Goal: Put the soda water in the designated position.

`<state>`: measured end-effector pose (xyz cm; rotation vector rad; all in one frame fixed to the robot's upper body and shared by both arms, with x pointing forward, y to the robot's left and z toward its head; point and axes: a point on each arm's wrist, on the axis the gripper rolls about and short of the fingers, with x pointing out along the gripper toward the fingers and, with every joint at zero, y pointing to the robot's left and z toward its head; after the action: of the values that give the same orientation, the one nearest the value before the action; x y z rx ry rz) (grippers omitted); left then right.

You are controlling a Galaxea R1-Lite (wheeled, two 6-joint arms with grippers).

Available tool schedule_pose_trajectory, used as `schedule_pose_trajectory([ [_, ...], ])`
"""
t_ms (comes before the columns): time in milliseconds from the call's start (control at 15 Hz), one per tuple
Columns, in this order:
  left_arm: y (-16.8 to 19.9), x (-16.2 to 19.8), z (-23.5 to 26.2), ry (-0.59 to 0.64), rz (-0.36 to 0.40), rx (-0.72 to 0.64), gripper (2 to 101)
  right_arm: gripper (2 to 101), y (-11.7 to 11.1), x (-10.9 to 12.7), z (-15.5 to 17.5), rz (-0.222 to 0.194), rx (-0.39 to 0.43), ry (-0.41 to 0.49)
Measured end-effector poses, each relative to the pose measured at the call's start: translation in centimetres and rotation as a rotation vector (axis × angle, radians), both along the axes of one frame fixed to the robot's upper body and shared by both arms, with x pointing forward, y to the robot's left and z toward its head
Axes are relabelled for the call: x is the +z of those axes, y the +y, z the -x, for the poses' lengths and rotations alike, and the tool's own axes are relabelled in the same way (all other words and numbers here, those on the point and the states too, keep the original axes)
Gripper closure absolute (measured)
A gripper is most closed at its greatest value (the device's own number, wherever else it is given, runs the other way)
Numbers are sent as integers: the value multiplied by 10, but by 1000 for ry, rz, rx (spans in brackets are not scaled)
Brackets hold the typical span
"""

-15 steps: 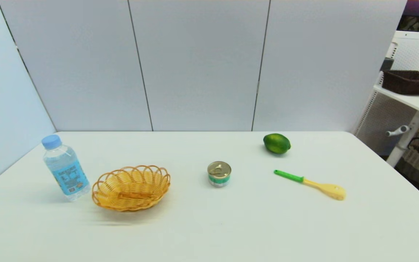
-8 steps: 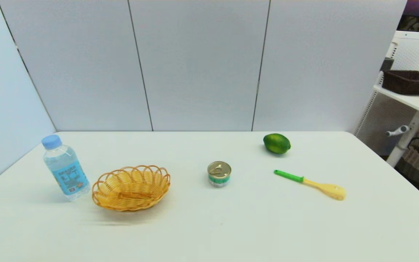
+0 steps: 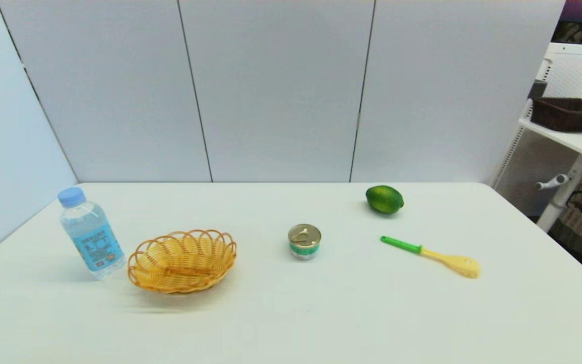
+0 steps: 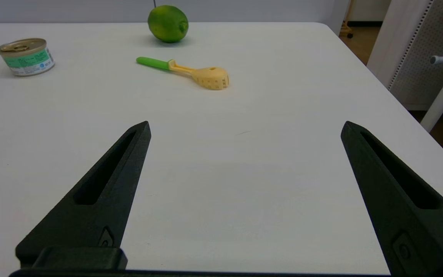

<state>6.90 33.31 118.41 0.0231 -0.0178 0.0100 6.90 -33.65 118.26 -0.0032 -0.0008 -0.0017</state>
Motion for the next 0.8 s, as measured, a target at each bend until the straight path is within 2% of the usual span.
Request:
schedule_pose_trajectory([
  [800, 0, 0, 0, 0, 0, 0, 54, 43, 0, 0, 0, -2, -1, 0],
])
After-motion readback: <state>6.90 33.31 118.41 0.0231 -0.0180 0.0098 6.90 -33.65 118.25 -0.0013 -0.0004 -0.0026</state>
